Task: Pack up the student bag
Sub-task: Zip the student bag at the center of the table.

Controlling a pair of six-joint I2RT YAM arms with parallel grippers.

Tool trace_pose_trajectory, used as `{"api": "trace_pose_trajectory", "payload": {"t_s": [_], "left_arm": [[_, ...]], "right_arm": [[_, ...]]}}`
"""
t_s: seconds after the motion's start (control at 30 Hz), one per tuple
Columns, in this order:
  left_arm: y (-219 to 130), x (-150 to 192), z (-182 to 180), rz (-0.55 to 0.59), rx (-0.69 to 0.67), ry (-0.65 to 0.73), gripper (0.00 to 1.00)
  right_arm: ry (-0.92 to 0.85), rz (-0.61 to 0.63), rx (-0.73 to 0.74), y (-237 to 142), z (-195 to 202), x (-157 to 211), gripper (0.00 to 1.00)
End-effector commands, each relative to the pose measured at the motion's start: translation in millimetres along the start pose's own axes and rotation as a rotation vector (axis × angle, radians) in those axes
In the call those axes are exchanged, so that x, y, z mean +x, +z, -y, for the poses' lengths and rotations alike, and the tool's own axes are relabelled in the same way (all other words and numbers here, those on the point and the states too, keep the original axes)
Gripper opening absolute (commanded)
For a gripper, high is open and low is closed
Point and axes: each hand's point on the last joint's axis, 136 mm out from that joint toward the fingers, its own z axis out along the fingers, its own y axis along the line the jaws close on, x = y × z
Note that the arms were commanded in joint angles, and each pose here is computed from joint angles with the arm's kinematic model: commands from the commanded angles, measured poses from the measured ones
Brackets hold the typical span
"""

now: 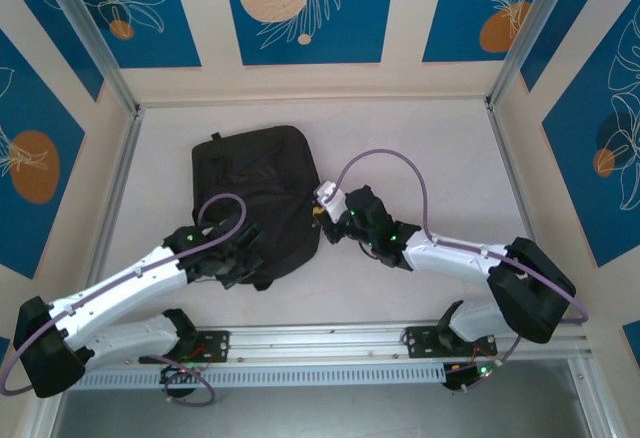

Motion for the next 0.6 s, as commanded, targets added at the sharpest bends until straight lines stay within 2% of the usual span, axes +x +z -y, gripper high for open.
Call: {"api": "trace_pose_trajectory", "payload": {"t_s": [0.0,0.27,0.57], "left_arm": [[-5,4,-7,-0.024,-0.009,0.041,0.0],[-10,4,-3,-0.025,0.014,0.09,0.0],[-11,6,5,-0.042,0.039,0.169,0.0]], "right_arm": [[0.034,0.083,0.039,5,22,-32,0.0],[0.087,0.075,0.054,29,49,-38,0.0],[0.166,0.088,0.137,45,89,-41,0.0]]}}
